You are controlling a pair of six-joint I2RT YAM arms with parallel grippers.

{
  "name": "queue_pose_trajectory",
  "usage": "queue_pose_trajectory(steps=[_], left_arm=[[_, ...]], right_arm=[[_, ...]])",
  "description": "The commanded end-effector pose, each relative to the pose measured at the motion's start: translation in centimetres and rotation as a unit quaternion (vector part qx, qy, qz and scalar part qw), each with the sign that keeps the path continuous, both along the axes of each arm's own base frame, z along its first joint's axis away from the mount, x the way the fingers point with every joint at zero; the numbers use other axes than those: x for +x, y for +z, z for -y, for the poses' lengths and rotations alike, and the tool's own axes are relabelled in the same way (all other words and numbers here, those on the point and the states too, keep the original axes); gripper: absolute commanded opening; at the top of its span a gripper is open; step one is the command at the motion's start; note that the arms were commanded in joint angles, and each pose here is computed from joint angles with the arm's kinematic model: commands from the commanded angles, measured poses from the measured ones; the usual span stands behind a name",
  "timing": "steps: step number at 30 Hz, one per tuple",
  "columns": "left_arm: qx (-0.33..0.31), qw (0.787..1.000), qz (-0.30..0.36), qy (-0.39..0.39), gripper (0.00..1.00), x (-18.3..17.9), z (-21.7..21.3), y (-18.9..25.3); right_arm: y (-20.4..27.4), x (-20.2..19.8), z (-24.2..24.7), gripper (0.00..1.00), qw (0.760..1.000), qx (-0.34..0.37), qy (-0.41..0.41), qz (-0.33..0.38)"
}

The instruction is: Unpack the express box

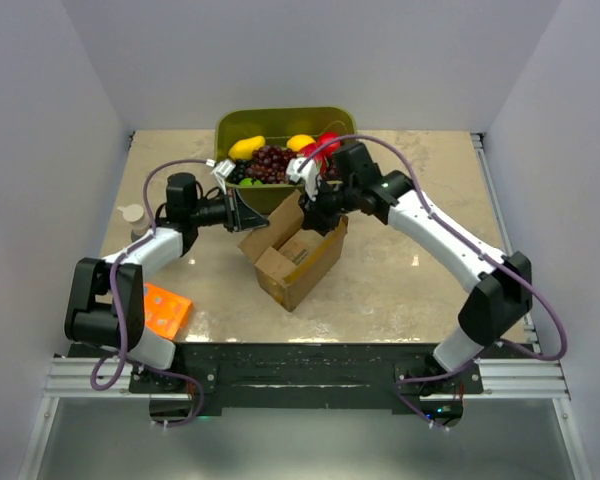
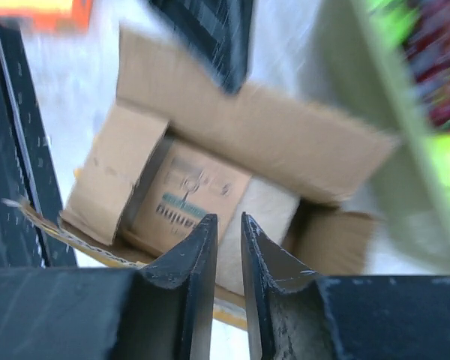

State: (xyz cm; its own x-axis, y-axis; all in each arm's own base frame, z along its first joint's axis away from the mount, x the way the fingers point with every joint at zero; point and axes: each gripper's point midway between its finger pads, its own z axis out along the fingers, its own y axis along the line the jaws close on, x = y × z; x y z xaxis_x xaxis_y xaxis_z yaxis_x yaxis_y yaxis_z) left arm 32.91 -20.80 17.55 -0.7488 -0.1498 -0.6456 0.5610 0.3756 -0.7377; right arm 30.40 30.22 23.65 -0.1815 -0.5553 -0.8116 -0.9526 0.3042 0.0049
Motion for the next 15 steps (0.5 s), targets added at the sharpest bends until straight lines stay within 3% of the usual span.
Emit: queue_pose_trajectory(steps=[1,4,8,15], left_arm=[[0.002,1.000,0.027,-0.007,0.00,0.8,0.0,0.9],[0.002,1.000,0.029,-0.008,0.00,0.7,0.0,0.8],[0.002,0.999,0.034,-0.011,0.00,0.7,0.0,1.0],[0.015,0.998,0.055,-0.017,0.00,0.8,0.0,1.3]], right_arm=[[-4.7,-0.3,0.2,0.23,0.997,-0.066,0.012,-0.026],[-6.6,1.5,0.4,0.17,0.994,-0.111,-0.006,-0.015],[-8.2,3.4,0.9,0.17,0.988,-0.151,-0.022,-0.006],[-9.9,3.2,2.7,0.30,0.979,-0.198,-0.035,-0.024]])
